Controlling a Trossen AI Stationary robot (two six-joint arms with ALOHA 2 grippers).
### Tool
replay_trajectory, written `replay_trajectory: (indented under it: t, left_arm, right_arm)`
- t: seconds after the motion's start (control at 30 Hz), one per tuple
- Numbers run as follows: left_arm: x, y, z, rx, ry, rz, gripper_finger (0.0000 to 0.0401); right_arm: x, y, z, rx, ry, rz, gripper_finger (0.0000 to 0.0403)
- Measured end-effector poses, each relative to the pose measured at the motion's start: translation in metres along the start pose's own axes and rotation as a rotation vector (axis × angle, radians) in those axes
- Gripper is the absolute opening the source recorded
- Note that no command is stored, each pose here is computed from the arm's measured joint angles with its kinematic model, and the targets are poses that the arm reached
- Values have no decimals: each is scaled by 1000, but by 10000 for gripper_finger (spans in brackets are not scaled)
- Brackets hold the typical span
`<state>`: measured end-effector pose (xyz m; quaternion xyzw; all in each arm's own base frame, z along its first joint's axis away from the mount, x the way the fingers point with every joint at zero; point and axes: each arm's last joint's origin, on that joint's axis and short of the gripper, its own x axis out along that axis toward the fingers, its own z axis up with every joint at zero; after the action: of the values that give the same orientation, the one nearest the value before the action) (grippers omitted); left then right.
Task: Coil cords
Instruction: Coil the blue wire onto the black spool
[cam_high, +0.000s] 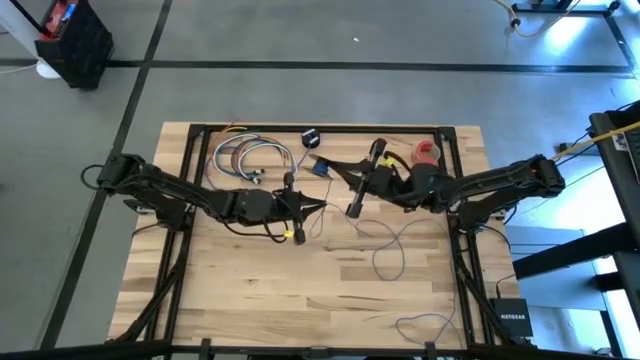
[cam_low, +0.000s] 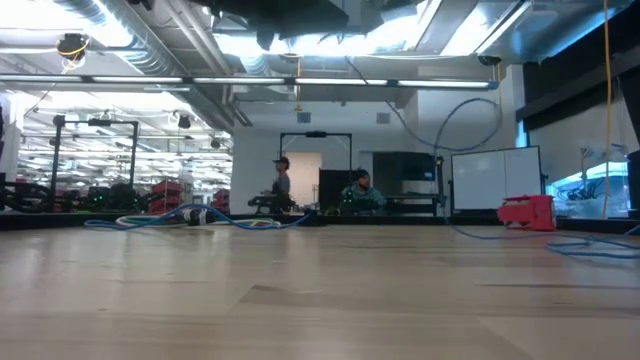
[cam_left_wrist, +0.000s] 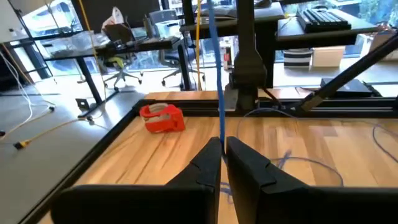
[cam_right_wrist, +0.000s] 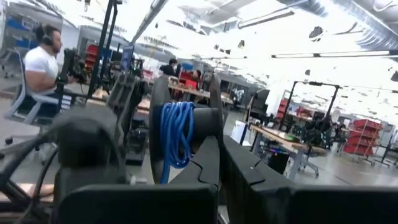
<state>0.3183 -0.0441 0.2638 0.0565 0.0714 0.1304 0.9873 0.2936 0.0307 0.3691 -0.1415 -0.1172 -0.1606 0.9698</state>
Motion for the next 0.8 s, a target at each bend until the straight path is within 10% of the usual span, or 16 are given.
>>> replay_trajectory:
  t: [0.6, 0.8]
  left_arm:
    - [38, 14, -58, 151, 228, 72, 19]
    - [38, 9, -45, 72, 117, 7, 48]
  right_arm:
    - [-22, -23, 32, 6, -74, -7, 5]
    - [-23, -22, 30, -4, -52, 2, 5]
